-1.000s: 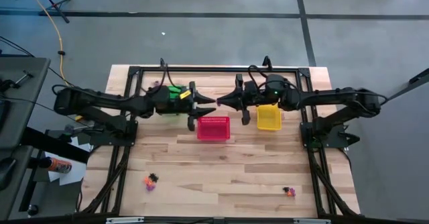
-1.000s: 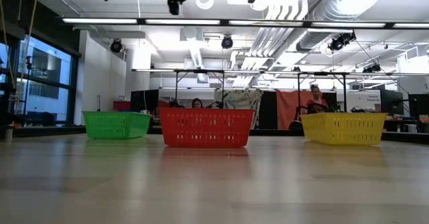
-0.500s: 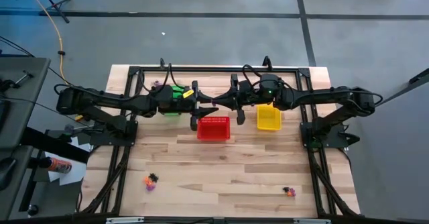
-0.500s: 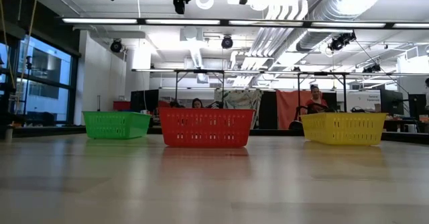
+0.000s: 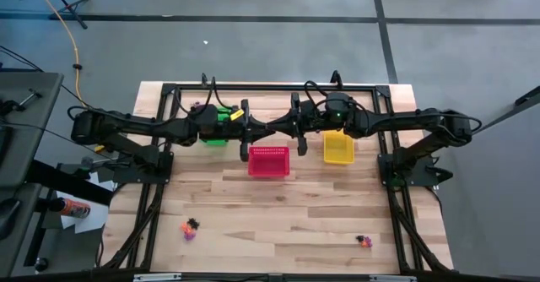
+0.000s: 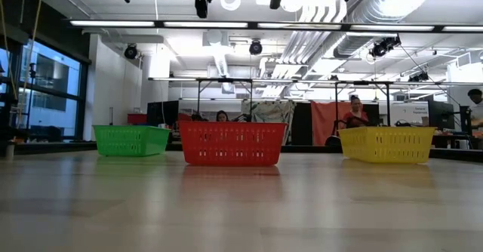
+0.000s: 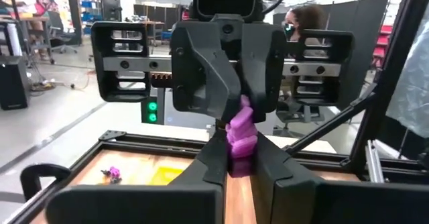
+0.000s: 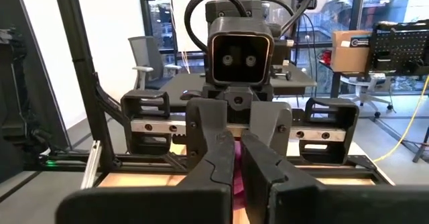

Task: Sort Halloween decoration
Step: Put the purple skeleton toy into the green bin

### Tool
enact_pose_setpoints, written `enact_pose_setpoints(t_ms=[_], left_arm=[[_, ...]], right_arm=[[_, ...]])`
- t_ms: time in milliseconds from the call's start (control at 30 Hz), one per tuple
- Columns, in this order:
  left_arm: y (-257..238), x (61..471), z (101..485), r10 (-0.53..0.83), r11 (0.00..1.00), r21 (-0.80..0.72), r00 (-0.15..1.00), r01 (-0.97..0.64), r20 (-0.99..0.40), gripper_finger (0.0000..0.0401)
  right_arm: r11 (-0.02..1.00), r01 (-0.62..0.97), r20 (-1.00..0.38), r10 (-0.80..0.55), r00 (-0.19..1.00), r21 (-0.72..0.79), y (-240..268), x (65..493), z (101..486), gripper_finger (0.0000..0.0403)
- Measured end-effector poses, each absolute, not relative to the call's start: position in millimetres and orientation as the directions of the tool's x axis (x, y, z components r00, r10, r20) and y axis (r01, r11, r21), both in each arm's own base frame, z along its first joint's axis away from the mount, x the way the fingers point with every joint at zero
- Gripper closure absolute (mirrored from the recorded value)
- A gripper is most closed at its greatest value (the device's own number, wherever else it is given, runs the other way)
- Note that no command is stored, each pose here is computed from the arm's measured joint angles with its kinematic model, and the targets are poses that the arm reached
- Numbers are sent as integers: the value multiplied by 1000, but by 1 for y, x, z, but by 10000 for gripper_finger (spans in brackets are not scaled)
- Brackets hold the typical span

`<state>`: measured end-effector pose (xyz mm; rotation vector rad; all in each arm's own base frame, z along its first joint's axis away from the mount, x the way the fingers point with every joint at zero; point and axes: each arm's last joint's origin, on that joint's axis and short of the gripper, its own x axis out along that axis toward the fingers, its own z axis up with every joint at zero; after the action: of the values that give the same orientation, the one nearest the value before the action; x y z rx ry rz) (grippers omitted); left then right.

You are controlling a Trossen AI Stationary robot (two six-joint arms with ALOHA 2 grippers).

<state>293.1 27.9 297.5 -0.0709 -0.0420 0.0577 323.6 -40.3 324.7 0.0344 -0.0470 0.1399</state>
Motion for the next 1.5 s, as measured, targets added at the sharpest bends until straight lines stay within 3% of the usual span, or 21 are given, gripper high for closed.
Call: enact_pose_setpoints(t_ms=[233, 433, 600, 867, 1033, 1333, 1500], left_arm=[[31, 291, 295, 80, 996, -50, 997, -80, -7, 395], [40, 281, 295, 131, 990, -48, 988, -135, -79, 395], [46, 258, 295, 205, 973, -53, 950, -223, -235, 395], [57, 213, 292, 408, 892, 10, 794, -453, -451, 395], [84, 191, 278, 563, 741, 69, 561, -668, -608, 395], [152, 168, 239, 279, 589, 7, 196, -808, -940, 395], [169, 175, 201, 100, 635, -9, 94, -772, -991, 395]], right_arm=[[977, -43, 59, 31, 998, 207, -45, 320, 328, 357], [986, 47, 121, -67, 990, 159, -49, 302, 349, 257], [987, 138, 104, -146, 984, 83, -53, 276, 366, 189], [961, 250, -78, -242, 967, 122, -57, 243, 367, 174], [952, 265, -142, -244, 959, 156, -57, 238, 363, 174], [946, 273, -181, -241, 953, 176, -58, 246, 354, 174], [946, 272, -195, -238, 952, 175, -58, 248, 352, 174]])
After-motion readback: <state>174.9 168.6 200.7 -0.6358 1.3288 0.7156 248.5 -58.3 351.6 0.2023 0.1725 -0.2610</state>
